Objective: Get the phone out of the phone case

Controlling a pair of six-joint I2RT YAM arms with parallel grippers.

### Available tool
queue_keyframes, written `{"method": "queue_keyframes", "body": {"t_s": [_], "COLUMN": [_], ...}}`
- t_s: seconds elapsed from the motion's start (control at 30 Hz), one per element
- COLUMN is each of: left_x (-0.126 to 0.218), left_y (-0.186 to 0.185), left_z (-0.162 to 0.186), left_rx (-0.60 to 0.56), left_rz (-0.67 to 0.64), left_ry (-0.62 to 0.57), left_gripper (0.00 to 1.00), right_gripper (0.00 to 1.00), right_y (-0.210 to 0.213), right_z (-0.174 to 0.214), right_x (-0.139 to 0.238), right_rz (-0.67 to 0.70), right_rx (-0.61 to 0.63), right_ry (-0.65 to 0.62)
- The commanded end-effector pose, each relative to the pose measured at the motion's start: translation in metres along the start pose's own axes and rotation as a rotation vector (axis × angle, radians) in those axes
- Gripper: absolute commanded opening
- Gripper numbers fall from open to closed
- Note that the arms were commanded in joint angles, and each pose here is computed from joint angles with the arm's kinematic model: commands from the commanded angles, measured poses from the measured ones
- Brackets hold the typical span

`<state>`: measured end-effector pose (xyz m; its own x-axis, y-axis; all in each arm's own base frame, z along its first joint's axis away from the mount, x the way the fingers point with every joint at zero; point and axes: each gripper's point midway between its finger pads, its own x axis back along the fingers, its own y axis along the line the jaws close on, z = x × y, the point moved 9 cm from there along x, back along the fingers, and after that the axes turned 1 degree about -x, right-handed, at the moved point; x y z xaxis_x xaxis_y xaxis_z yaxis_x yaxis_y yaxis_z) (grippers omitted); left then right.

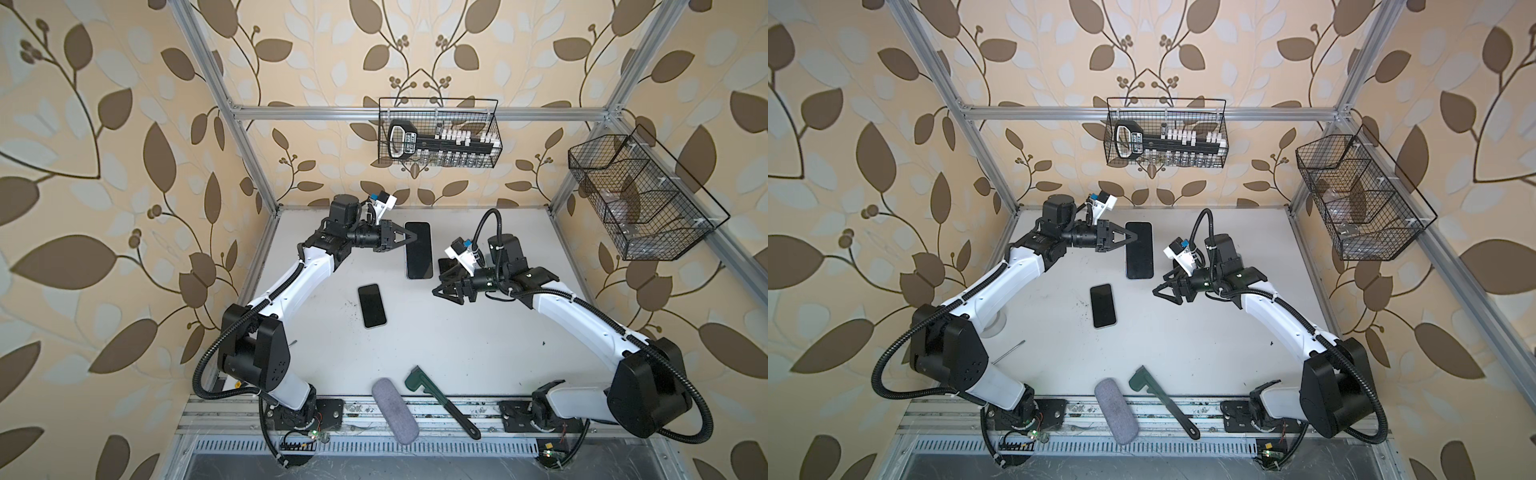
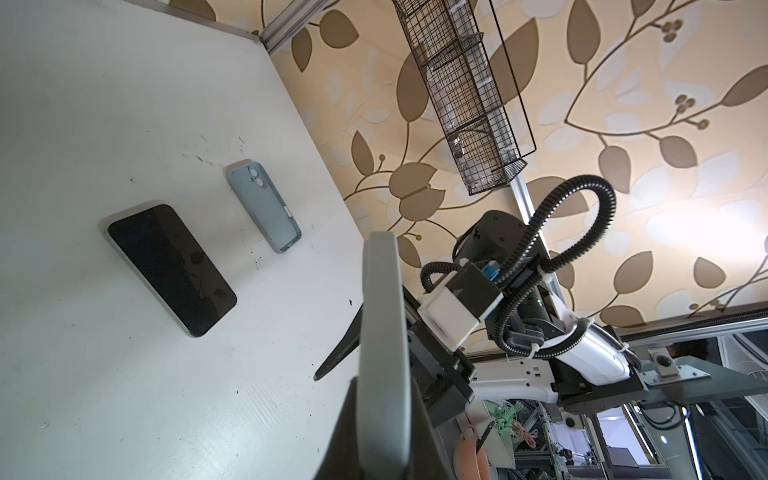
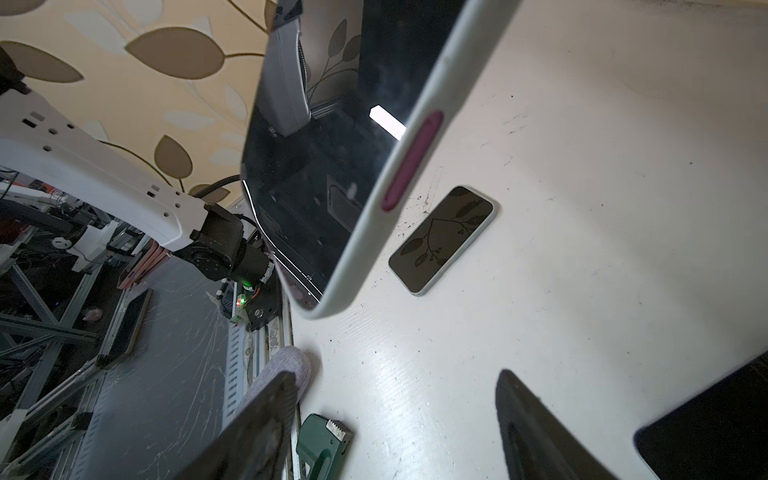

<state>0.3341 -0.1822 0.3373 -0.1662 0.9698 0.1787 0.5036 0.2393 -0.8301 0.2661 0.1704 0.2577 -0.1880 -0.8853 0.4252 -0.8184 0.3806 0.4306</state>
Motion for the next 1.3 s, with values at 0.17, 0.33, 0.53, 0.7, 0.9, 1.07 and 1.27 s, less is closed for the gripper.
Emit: {"method": "queue_keyframes", "body": {"t_s": [0.17,0.33,0.53,0.7,0.9,1.07,1.27], "left_x": [0.009,0.009,0.009,0.006,0.005,0.004,0.003], "left_y": [-0.025,-0.028,-0.030,-0.032,-0.035,-0.038,-0.039], "left_z": [0.000,0.001,0.002,0.003,0.003,0.004,0.005], "left_rx": [-0.146,-0.159,-0.162,-0.161,-0.163,-0.167,-0.168], "left_rz": [0.089,0.096,0.099,0.106,0.114,0.122,0.126], "left_ry": [0.010,0.012,0.012,0.017,0.016,0.018,0.021], "left_gripper": [0.00,0.00,0.00,0.00,0.00,0.00,0.00], "right_gripper": [0.59,0.55,0.48,0.42,0.38,0.35,0.28], "right_y": [0.008,0.007,0.007,0.006,0.005,0.005,0.006], "right_z": [-0.026,-0.029,-0.029,-0.028,-0.026,-0.025,-0.027], "right_x": [0.004,0.003,0.000,-0.001,-0.004,-0.005,-0.004], "right_rz": [-0.141,-0.167,-0.203,-0.222,-0.236,-0.242,-0.244], "right_rx": [0.072,0.069,0.061,0.054,0.041,0.036,0.043], "right_ry": [-0.053,-0.050,-0.045,-0.034,-0.021,-0.017,-0.024]}}
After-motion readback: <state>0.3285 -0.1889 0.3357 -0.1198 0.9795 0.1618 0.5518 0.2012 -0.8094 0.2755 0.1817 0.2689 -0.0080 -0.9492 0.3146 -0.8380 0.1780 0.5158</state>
